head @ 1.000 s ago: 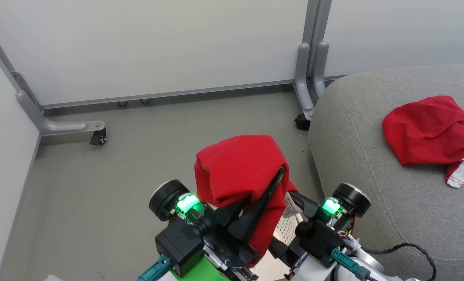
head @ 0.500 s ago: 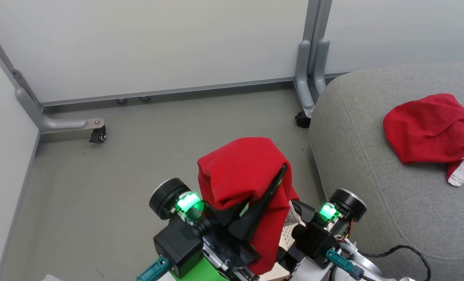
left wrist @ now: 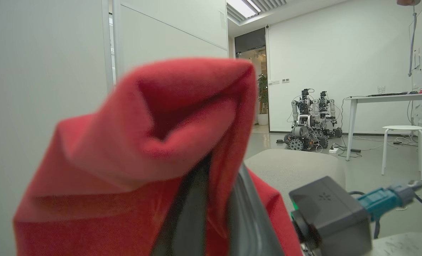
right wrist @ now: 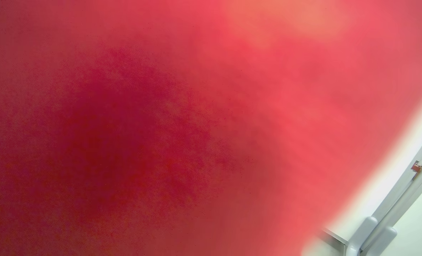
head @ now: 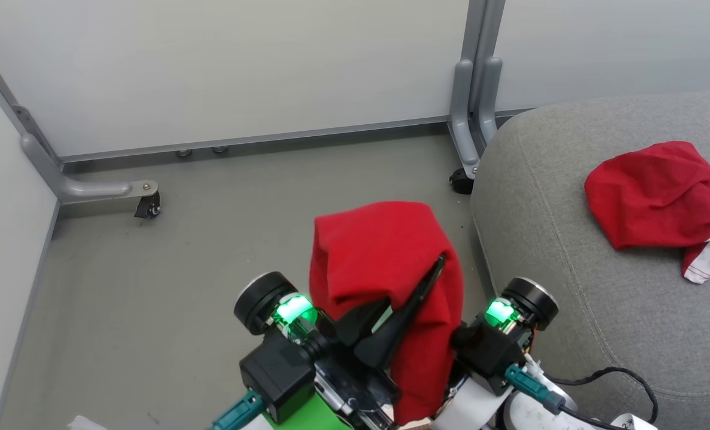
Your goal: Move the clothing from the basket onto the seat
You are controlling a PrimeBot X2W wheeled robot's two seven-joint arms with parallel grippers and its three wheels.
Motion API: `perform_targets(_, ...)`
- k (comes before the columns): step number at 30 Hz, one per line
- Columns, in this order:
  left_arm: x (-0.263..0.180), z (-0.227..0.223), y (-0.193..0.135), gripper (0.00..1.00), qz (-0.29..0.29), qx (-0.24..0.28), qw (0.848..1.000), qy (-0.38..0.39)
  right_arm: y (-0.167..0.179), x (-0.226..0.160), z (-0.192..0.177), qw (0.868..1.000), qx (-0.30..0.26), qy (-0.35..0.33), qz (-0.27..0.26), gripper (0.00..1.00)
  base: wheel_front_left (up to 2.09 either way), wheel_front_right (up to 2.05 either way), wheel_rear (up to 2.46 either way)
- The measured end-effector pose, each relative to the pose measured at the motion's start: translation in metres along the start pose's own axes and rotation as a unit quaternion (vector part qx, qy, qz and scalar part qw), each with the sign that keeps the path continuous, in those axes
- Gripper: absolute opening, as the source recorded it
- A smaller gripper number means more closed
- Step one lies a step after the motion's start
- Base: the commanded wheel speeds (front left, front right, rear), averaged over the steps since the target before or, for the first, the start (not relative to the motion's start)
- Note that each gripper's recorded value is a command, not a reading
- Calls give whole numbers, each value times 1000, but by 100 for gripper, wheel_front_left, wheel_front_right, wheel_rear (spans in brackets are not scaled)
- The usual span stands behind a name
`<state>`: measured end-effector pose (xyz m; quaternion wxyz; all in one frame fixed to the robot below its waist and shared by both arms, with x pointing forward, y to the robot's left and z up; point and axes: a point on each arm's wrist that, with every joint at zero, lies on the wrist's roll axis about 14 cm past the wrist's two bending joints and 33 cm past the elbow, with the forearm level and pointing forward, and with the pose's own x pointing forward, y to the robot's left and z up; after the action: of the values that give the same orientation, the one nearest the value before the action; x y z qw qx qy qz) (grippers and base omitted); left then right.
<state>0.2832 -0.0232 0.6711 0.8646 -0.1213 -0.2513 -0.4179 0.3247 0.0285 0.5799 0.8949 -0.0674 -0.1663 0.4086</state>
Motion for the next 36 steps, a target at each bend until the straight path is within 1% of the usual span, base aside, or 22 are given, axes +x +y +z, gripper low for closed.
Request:
perform_targets(12,-5,-3,12,0,19,9,1000,8,-30,-11,11,996,43,-22,-69,0,0,0,0)
perform_targets(16,-5,-8,13,0,19,9,1000,14,-44,-15,19,992,60,-39,-99,0,0,0,0)
perform_targets(24,-7,-17,17,0,25,8,999,28,-59,-17,33,986,80,-67,-132,0,0,0,0)
perform_targets(25,-7,-18,18,20,27,8,999,29,-60,-18,33,985,81,-69,-134,0,0,0,0)
perform_targets(26,-8,-19,19,49,28,10,999,31,-61,-19,34,985,83,-70,-137,0,0,0,0)
perform_targets(27,-7,-19,20,100,28,11,999,31,-62,-19,35,984,84,-72,-138,0,0,0,0)
perform_targets(36,-8,-18,23,100,33,17,999,30,-71,-20,41,981,89,-85,-153,0,0,0,0)
